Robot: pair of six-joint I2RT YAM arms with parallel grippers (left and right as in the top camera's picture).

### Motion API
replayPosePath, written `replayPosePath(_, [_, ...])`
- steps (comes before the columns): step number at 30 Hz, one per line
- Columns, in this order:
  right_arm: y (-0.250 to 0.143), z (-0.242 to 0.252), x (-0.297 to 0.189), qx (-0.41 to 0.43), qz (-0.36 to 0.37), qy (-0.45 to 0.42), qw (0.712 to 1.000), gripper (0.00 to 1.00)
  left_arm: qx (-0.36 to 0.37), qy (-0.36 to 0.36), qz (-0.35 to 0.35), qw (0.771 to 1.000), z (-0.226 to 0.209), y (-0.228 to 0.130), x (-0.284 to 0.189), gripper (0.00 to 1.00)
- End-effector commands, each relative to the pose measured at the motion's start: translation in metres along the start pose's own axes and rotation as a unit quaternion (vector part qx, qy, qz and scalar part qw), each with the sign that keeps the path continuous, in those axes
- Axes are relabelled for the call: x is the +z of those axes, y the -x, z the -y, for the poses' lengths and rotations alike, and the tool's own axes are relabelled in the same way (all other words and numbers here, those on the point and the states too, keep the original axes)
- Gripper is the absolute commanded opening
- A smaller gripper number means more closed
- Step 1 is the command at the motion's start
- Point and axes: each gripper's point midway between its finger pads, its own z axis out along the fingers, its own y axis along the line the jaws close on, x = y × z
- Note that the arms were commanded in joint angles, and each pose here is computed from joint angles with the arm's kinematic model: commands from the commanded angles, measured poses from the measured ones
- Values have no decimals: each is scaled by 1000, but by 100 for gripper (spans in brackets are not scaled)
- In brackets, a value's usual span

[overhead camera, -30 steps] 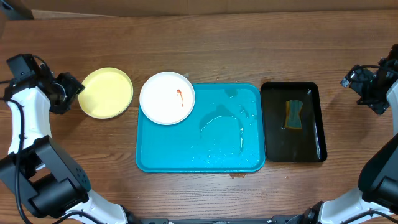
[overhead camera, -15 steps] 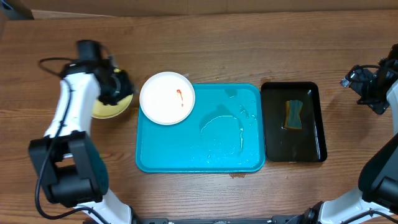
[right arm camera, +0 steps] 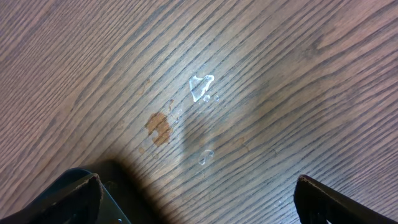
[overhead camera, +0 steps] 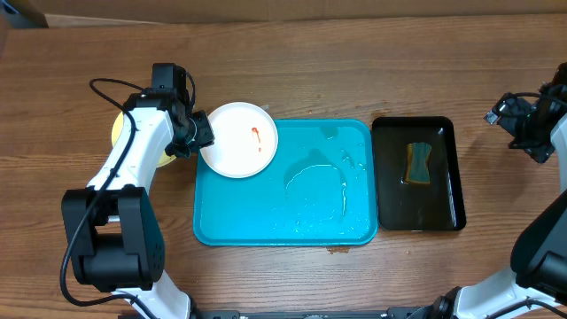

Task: Clean dirty plates on tray and stack at the side
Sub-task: 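Grip the white plate's rim with the left gripper and pull it toward center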

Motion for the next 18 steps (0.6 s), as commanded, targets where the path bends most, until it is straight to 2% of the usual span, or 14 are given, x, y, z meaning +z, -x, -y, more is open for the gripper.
replayPosePath(1, [7,-5,-9,-1,15,6,1000,100,-12,11,-4,1000,-5,-8,6,40])
replayPosePath(16, [7,-5,-9,-1,15,6,1000,100,-32,9,1,999,-13,-23,35,33])
replayPosePath(18, [7,-5,-9,-1,15,6,1000,100,-32,6,-4,999,-13,-26,37,24])
